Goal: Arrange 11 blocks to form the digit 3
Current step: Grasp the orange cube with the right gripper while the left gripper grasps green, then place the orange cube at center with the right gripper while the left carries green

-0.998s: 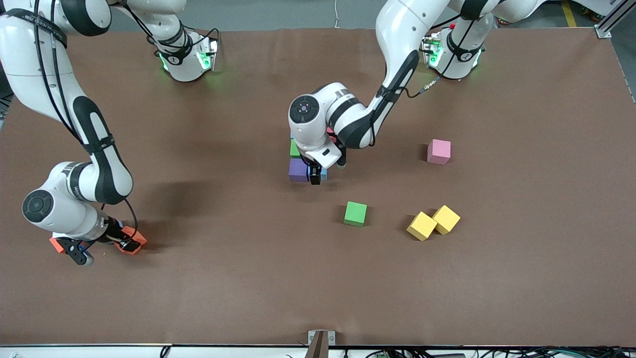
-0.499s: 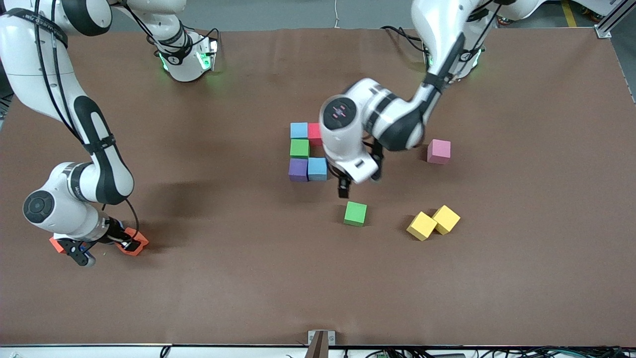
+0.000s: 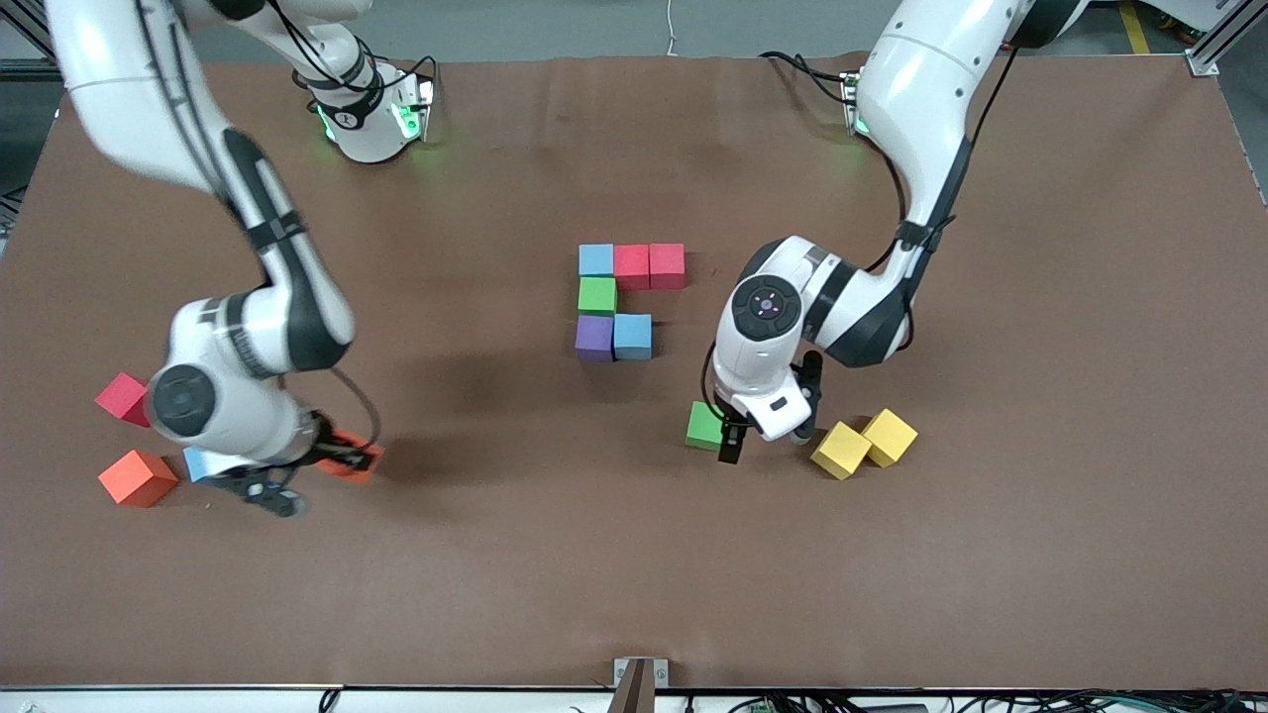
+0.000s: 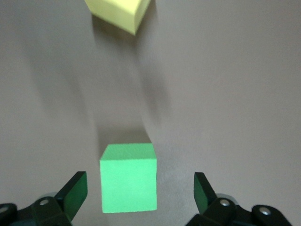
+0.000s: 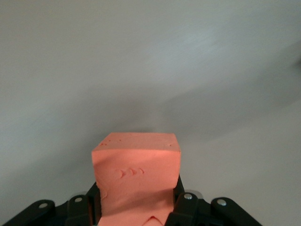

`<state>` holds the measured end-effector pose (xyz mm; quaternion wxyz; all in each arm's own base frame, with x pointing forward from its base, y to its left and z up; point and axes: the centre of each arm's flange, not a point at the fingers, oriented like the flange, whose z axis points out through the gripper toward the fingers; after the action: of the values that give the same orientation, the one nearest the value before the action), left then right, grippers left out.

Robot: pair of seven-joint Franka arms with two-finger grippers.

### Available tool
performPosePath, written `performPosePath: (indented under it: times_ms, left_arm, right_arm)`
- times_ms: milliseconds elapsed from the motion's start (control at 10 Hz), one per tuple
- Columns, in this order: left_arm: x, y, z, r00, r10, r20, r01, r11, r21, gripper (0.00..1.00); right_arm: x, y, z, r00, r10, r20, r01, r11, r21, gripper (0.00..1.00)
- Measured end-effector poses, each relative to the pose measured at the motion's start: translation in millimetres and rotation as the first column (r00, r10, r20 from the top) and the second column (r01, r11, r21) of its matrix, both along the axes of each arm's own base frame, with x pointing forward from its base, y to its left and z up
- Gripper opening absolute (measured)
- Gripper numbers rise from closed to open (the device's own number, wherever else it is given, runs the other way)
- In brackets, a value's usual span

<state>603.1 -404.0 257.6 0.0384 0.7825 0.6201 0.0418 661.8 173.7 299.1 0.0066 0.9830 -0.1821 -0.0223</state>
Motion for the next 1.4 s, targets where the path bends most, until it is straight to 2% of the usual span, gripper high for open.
performPosePath:
  times_ms: [200, 299, 599, 799, 1198, 1398]
  left_arm:
    - [-2.7, -3.9, -13.7, 1.000, -0.003, -0.006, 0.003, 1.000, 0.000, 1.00]
    - [-2.3, -3.5, -13.5, 1.000, -0.002, -0.006, 0.002, 1.000, 0.000, 1.00]
    - [-8.2, -6.1, -31.9, 1.000, -0.009, -0.030, 0.009, 1.000, 0.014, 1.00]
    - [-14.1, -8.5, -54.8, 0.998, -0.013, -0.056, 0.015, 1.000, 0.027, 1.00]
    - [-14.4, -10.1, -58.6, 0.998, 0.003, -0.065, -0.003, 1.000, 0.007, 0.98]
    - [-14.3, -13.3, -56.8, 0.998, 0.018, -0.059, -0.019, 1.000, -0.017, 0.70]
  right_arm:
    - [-36.6, 109.8, 4.6, 0.996, 0.086, 0.021, -0.086, 0.996, 0.016, 0.56]
    - [-52.1, 149.6, 6.3, 0.992, 0.119, 0.050, -0.121, 0.992, 0.037, 0.56]
    - [-92.4, 229.9, -3.1, 0.965, 0.231, 0.121, -0.240, 0.968, 0.069, 0.56]
    - [-105.6, 251.4, -23.1, 0.955, 0.268, 0.130, -0.279, 0.958, 0.068, 0.56]
    - [-112.5, 254.3, -48.5, 0.951, 0.288, 0.116, -0.296, 0.953, 0.058, 0.56]
    - [-121.6, 263.9, -51.1, 0.945, 0.306, 0.117, -0.314, 0.948, 0.059, 0.56]
